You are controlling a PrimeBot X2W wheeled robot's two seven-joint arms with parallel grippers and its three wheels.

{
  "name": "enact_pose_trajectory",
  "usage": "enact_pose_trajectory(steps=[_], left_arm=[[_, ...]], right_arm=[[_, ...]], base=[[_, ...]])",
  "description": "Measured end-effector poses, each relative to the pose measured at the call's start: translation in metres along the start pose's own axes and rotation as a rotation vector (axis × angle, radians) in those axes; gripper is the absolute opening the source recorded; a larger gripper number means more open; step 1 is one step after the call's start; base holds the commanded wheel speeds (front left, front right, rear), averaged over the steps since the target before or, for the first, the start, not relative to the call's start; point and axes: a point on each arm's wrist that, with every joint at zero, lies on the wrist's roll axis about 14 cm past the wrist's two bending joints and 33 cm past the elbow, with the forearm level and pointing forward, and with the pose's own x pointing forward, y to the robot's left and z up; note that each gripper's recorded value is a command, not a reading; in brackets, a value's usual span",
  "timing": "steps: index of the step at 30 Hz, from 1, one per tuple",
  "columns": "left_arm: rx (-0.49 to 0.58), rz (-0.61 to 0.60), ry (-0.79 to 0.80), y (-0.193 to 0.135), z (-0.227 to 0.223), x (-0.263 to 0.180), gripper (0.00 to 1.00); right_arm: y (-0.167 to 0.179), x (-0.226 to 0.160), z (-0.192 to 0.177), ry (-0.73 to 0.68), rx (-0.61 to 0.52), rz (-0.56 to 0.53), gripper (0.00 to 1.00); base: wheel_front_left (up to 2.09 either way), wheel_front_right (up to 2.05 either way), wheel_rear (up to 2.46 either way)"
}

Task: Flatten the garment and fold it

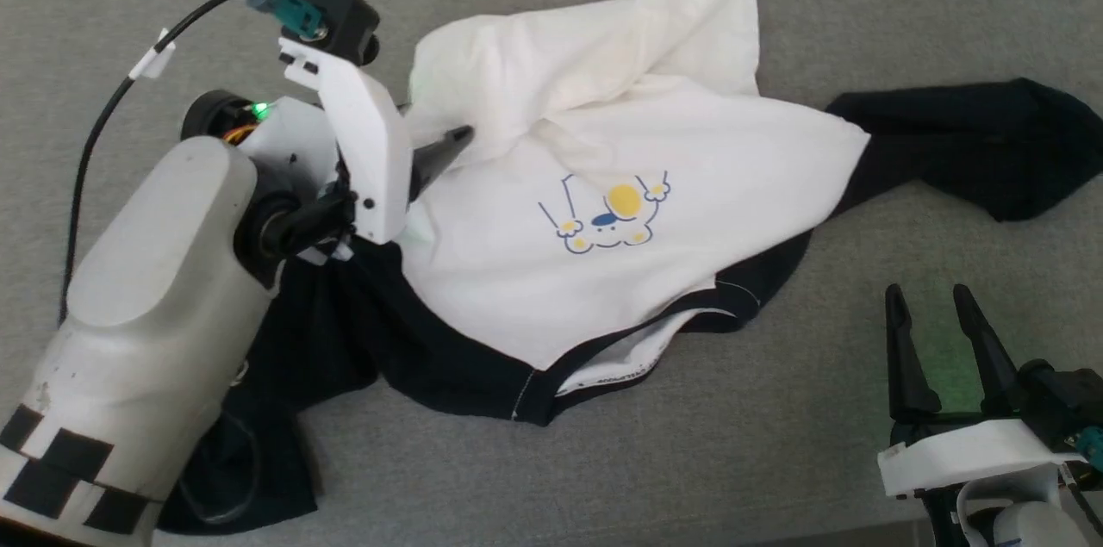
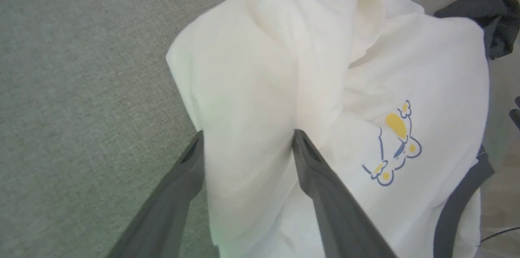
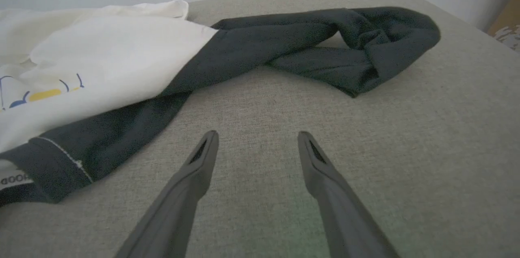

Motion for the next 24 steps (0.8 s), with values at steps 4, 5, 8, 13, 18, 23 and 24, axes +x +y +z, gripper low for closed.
enact_pose_trajectory(steps=[4, 5, 8, 13, 18, 23, 24], left_arm=[[0.036, 0.046, 0.022, 0.018, -0.012, 0.014, 1.0], [0.045, 0.05, 0.015, 0.02, -0.012, 0.018, 1.0], [0.068, 0.046, -0.019, 0.02, -0.01, 0.027, 0.42], [0.059, 0.014, -0.055, 0.013, -0.004, 0.027, 0.0], [0.092, 0.065, -0.158, 0.034, 0.03, 0.008, 0.0], [0.103, 0.129, -0.295, 0.063, 0.066, 0.0, 0.17], [0.103, 0.135, -0.303, 0.067, 0.067, 0.002, 0.25]], right_arm=[[-0.011, -0.002, -0.001, 0.005, 0.0, -0.034, 1.0], [-0.014, -0.003, -0.001, 0.006, -0.001, -0.044, 1.0], [-0.022, -0.006, -0.002, 0.012, -0.004, -0.067, 1.0], [-0.029, -0.007, -0.002, 0.01, -0.01, -0.088, 1.0], [-0.022, -0.002, -0.001, 0.007, -0.01, -0.066, 1.0], [-0.021, 0.001, -0.012, 0.038, -0.014, -0.064, 1.0], [-0.022, 0.001, -0.015, 0.047, -0.015, -0.067, 1.0]], base=[[0.0, 0.0, 0.0], [0.0, 0.0, 0.0], [0.0, 0.0, 0.0], [0.0, 0.0, 0.0], [0.0, 0.0, 0.0], [0.0, 0.0, 0.0], [0.0, 0.0, 0.0]])
